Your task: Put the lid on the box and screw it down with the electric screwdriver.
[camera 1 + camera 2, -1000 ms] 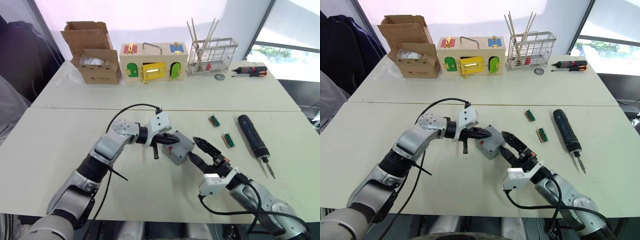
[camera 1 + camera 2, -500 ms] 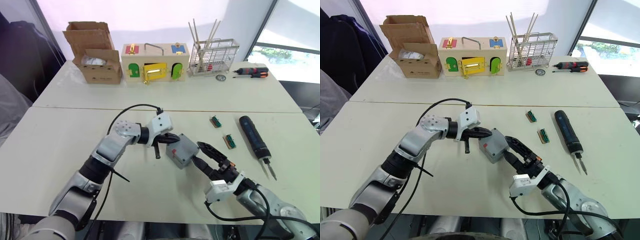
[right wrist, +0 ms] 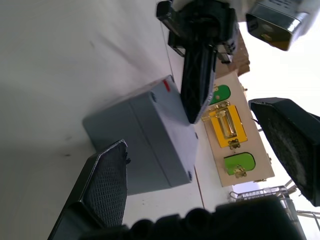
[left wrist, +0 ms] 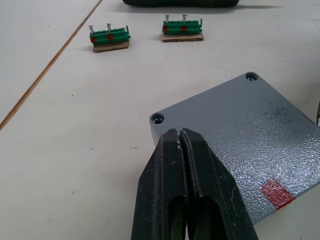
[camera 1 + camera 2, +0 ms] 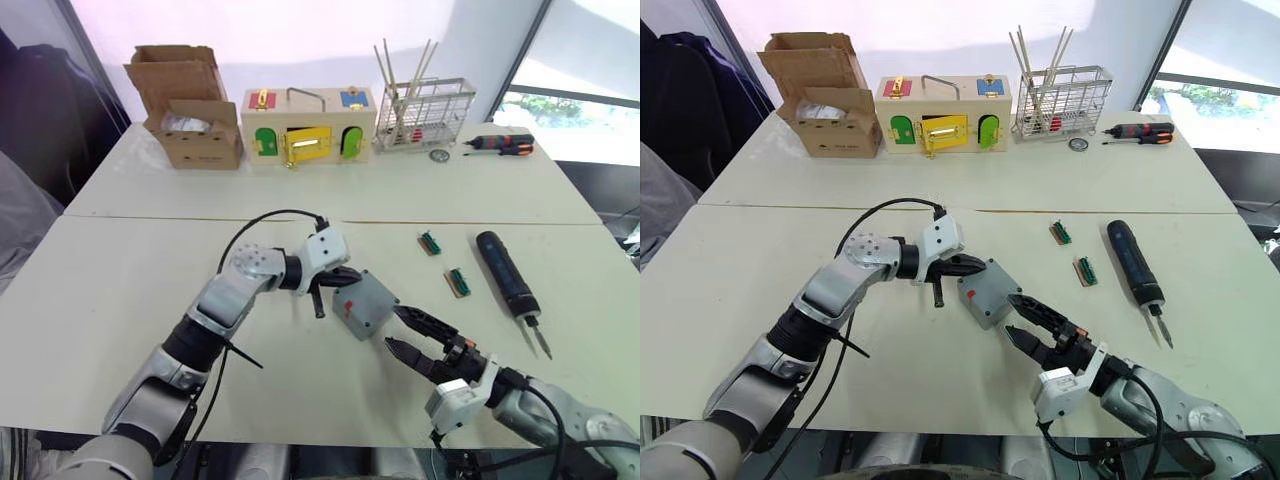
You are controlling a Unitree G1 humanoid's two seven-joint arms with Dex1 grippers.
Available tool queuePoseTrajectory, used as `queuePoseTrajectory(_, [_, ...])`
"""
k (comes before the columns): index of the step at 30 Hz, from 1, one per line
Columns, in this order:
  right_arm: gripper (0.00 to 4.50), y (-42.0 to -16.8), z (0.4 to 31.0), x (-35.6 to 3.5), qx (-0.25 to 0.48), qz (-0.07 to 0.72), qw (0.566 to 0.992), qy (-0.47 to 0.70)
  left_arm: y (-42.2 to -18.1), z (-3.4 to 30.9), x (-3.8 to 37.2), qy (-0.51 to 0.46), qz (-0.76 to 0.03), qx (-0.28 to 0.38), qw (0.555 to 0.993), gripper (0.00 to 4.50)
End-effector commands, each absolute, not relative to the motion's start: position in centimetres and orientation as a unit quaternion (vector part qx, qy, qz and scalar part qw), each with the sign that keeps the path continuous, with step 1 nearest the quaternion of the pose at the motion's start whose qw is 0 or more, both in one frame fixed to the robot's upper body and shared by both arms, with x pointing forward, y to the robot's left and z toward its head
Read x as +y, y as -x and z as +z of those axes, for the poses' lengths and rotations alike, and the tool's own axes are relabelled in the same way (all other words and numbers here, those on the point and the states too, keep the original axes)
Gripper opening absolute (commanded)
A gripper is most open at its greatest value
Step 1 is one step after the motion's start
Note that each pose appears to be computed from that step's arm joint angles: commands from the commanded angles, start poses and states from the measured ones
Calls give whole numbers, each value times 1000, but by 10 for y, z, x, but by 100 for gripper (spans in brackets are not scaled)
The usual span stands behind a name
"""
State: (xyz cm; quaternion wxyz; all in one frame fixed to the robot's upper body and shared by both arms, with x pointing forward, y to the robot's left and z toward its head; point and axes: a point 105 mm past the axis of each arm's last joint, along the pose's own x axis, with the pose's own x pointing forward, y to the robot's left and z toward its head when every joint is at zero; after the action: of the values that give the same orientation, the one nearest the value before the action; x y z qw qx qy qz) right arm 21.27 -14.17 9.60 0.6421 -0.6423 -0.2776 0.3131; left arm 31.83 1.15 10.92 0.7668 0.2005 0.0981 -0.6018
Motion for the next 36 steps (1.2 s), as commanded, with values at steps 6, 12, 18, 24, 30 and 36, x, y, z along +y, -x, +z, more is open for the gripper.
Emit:
queuePoseTrajectory(6, [447, -216, 129, -167, -219, 235, 789, 524, -312, 153, 28, -58, -616, 64, 783, 0])
queuePoseTrajectory(12, [371, -227, 159, -174, -179, 196, 883, 387, -323, 203, 61, 13, -581, 34, 813, 0])
queuePoseTrajectory(18, [159, -238, 167, -153, -137, 270, 917, 259, -358, 186, 76, -13, -510, 60, 858, 0])
queuePoseTrajectory(24, [4, -241, 149, -151, -29, 321, 938, 127, -362, 136, 63, -72, -536, 107, 834, 0])
queuePoseTrajectory(30, [4, -223, 126, -145, 72, 377, 919, 93, -353, 112, 43, -96, -579, 122, 800, 0])
queuePoseTrajectory(36, [4, -216, 105, -148, 112, 389, 909, 102, -343, 100, 34, -122, -591, 126, 787, 0])
